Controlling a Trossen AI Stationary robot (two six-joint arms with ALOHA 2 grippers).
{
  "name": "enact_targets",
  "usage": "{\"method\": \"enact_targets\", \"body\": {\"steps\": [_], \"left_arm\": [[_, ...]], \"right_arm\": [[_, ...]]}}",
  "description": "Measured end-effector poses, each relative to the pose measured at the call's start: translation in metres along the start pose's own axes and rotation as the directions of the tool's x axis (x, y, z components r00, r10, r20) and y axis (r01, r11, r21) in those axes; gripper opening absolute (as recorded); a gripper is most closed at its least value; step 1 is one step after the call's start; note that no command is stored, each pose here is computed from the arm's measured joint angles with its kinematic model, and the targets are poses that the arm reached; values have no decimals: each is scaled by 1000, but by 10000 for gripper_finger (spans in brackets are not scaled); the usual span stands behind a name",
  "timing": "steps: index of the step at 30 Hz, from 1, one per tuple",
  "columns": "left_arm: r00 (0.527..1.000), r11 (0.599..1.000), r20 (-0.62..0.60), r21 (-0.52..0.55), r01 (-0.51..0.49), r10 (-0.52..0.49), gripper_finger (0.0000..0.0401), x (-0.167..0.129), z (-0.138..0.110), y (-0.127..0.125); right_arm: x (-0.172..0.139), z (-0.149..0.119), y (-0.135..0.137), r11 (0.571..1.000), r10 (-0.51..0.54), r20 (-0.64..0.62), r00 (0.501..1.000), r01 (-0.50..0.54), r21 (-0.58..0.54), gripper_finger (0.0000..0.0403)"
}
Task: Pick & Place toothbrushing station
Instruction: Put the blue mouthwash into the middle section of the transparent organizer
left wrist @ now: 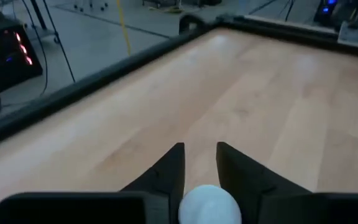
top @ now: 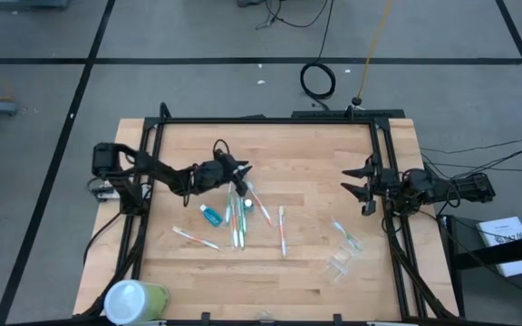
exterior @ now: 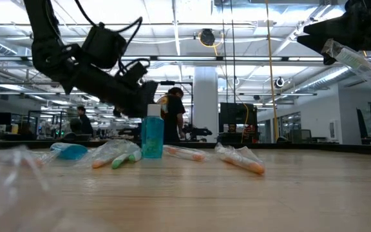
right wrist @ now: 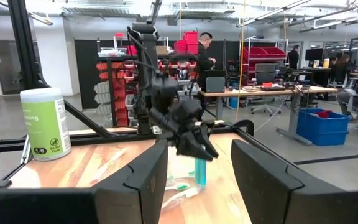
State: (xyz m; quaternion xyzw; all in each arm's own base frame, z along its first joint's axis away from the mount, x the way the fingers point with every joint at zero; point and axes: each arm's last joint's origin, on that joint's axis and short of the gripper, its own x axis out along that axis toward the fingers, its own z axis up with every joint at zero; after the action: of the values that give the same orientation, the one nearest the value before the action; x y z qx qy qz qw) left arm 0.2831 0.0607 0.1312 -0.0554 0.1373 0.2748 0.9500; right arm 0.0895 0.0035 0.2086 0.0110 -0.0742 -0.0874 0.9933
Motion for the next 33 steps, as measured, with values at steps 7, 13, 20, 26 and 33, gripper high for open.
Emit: {"method": "enact_targets", "body": {"steps": [7, 13, 20, 26, 33], "left_arm": [[1000, 994, -27, 106, 8, -5, 111, -9, 8, 0], [999, 994, -51, 111, 1, 5, 165, -8, 5, 0], [992, 993, -122, 119, -7, 21, 148, -9, -2, 2], [981, 996, -186, 83, -40, 55, 141, -10, -9, 4], [977, 997, -206, 45, -55, 63, 142, -10, -11, 5]], "right_arm": [[2, -1, 1, 1000, 0, -10, 1000, 0, -3, 169], [2, -1, 1, 1000, 0, -11, 1000, 0, -4, 169], [2, -1, 1, 1000, 1, -11, 1000, -1, -3, 169], [2, -1, 1, 1000, 0, -11, 1000, 0, -4, 169], [2, -1, 1, 1000, 1, -10, 1000, -1, -3, 169]]}}
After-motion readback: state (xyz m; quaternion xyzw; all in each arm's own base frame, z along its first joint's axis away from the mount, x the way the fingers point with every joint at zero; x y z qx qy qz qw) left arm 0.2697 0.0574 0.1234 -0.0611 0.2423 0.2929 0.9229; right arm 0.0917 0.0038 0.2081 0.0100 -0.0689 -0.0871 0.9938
